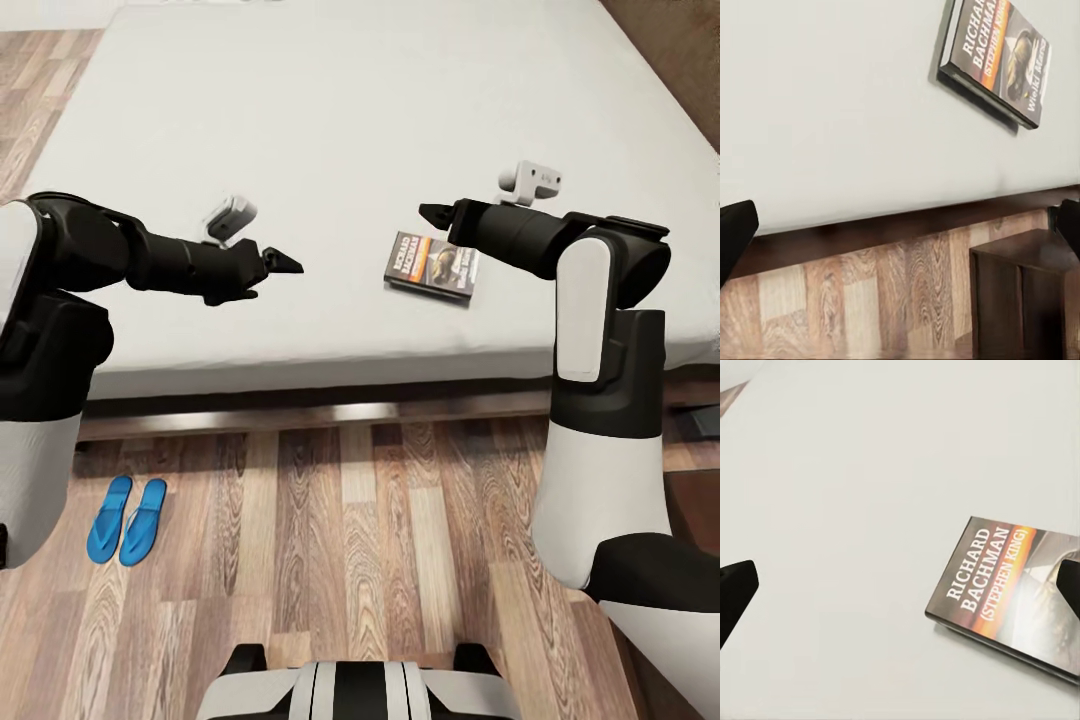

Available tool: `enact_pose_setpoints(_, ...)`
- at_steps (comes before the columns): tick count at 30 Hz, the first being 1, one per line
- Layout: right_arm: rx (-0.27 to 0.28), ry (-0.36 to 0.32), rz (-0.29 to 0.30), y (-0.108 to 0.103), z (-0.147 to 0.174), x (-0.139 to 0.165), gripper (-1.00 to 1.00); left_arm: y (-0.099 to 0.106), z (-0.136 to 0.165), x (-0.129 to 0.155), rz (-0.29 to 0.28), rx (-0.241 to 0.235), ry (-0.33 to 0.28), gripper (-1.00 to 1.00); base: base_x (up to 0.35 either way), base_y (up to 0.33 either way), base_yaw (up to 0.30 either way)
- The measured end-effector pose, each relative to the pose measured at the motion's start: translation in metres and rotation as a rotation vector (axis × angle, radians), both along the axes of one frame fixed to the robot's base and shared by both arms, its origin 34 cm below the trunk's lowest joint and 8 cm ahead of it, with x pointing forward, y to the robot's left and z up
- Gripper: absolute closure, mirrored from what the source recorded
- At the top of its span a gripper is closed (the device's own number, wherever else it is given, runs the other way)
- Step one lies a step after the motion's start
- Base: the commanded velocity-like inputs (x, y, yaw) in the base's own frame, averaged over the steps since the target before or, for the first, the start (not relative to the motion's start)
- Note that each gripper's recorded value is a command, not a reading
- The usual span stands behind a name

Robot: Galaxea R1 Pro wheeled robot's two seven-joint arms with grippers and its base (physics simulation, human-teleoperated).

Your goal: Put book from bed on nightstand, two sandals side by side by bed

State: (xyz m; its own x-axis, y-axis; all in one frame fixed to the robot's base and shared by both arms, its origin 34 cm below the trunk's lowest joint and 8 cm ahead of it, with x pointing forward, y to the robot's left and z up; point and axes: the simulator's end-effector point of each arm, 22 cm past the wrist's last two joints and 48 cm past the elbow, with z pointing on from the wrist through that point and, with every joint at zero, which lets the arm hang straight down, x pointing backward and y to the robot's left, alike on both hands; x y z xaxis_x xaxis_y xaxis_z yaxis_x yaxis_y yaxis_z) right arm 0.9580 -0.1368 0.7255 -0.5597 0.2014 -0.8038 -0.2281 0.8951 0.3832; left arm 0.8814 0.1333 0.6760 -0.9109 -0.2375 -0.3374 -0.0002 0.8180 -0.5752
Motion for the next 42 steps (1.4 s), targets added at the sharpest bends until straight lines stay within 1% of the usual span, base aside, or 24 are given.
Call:
enact_pose_setpoints(2,0.001,-0.001,-0.001,0.0,0.001,-0.001,-1.0,-0.008,-0.003,-0.006,-0.024,0.011,0.006,-1.0,0.0,0.0,0.0)
enact_pose_setpoints(5,0.001,-0.004,-0.001,0.0,0.005,-0.001,-1.0,-0.012,-0.002,-0.009,-0.036,0.017,0.006,-1.0,0.0,0.0,0.0)
enact_pose_setpoints(6,0.0,-0.002,0.001,0.0,0.004,-0.002,-1.0,-0.022,-0.012,-0.019,-0.062,0.024,0.026,-1.0,0.0,0.0,0.0)
enact_pose_setpoints(8,-0.001,-0.003,0.002,0.001,0.006,-0.003,-1.0,-0.032,-0.027,-0.036,-0.086,0.028,0.063,-1.0,0.0,0.0,0.0)
enact_pose_setpoints(9,-0.001,-0.005,0.003,0.001,0.007,-0.003,-1.0,-0.032,-0.027,-0.036,-0.086,0.029,0.062,-1.0,0.0,0.0,0.0)
enact_pose_setpoints(12,-0.002,-0.008,0.003,0.002,0.01,-0.004,-1.0,-0.044,-0.045,-0.057,-0.106,0.027,0.107,-1.0,0.0,0.0,0.0)
enact_pose_setpoints(15,-0.002,-0.012,0.002,0.001,0.013,-0.004,-1.0,-0.048,-0.045,-0.062,-0.11,0.022,0.114,-1.0,0.0,0.0,0.0)
enact_pose_setpoints(16,-0.004,-0.013,-0.002,-0.002,0.014,-0.004,-1.0,-0.058,-0.047,-0.067,-0.114,0.004,0.124,-1.0,0.0,0.0,0.0)
enact_pose_setpoints(18,-0.004,-0.016,-0.001,-0.002,0.017,-0.004,-1.0,-0.061,-0.046,-0.069,-0.115,0.003,0.123,-1.0,0.0,0.0,0.0)
enact_pose_setpoints(22,-0.003,-0.021,-0.004,-0.003,0.021,-0.004,-1.0,-0.063,-0.043,-0.069,-0.112,0.004,0.117,-1.0,0.0,0.0,0.0)
enact_pose_setpoints(25,-0.003,-0.021,-0.006,-0.004,0.023,-0.005,-1.0,-0.06,-0.041,-0.068,-0.102,0.011,0.115,-1.0,0.0,0.0,0.0)
enact_pose_setpoints(26,-0.003,-0.022,-0.007,-0.004,0.024,-0.006,-1.0,-0.058,-0.04,-0.067,-0.094,0.013,0.115,-1.0,0.0,0.0,0.0)
enact_pose_setpoints(27,-0.004,-0.016,-0.01,-0.006,0.021,-0.007,-1.0,-0.041,-0.045,-0.063,-0.035,0.022,0.133,-1.0,0.0,0.0,0.0)
enact_pose_setpoints(28,-0.003,-0.017,-0.01,-0.006,0.022,-0.007,-1.0,-0.041,-0.044,-0.064,-0.031,0.02,0.134,-1.0,0.0,0.0,0.0)
enact_pose_setpoints(37,-0.003,-0.01,-0.007,-0.005,0.022,-0.014,-1.0,-0.039,-0.036,-0.064,-0.024,0.017,0.126,-1.0,0.014,0.0,0.0)
enact_pose_setpoints(42,-0.004,-0.006,-0.005,-0.004,0.023,-0.018,-1.0,-0.038,-0.031,-0.064,-0.025,0.019,0.119,-1.0,0.185,0.0,0.0)
